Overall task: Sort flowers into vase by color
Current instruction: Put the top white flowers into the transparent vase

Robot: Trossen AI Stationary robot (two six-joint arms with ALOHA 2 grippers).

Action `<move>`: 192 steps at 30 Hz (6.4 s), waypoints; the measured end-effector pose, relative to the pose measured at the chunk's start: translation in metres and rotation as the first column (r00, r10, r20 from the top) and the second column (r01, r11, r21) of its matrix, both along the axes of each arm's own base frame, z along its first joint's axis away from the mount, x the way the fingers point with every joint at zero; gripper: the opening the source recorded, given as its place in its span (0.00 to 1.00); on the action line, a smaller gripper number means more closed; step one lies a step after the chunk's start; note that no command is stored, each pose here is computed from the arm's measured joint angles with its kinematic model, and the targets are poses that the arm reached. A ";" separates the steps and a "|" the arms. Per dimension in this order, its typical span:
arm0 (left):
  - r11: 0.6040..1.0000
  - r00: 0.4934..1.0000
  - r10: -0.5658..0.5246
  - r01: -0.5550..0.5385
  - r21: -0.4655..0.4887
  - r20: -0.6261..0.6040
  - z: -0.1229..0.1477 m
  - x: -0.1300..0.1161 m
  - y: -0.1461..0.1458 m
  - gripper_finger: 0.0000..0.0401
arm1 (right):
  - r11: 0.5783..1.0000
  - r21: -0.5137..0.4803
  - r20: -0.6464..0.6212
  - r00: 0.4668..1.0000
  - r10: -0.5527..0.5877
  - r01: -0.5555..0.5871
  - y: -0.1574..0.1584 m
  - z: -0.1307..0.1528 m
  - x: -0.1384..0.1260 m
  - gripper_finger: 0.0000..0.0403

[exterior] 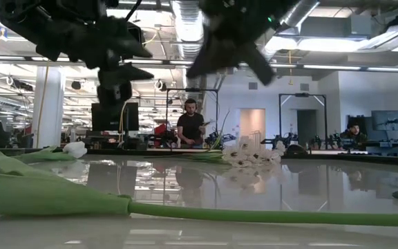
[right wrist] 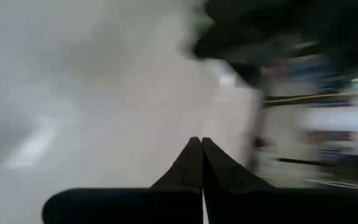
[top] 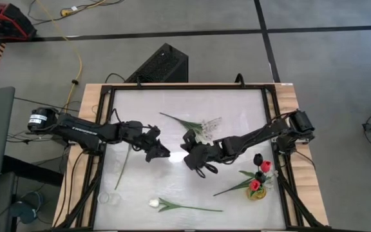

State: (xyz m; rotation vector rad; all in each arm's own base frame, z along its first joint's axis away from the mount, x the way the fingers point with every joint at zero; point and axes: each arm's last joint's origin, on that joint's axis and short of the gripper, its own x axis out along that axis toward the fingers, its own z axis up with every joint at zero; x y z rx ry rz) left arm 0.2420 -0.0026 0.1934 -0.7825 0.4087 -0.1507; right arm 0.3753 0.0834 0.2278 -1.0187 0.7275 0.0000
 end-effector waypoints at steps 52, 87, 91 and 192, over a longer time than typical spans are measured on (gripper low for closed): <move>0.632 0.817 -0.015 0.454 0.627 -0.576 0.007 0.106 0.140 0.00 | 0.792 0.548 -0.233 0.958 -0.164 0.269 0.007 -0.022 -0.102 0.06; 0.909 0.555 -0.328 -0.036 0.415 0.765 0.070 -0.157 -0.020 0.00 | 0.730 0.682 0.070 0.990 -0.126 0.045 0.020 0.001 -0.081 0.06; 0.902 0.478 -0.418 0.112 0.418 0.773 0.060 -0.160 -0.028 0.00 | 0.726 0.686 0.069 0.989 -0.134 0.050 0.019 0.001 -0.081 0.06; 0.915 0.897 -0.381 0.331 0.231 0.224 0.043 -0.198 -0.096 0.27 | 0.668 0.736 0.041 0.977 -0.208 0.111 0.011 0.000 -0.079 0.06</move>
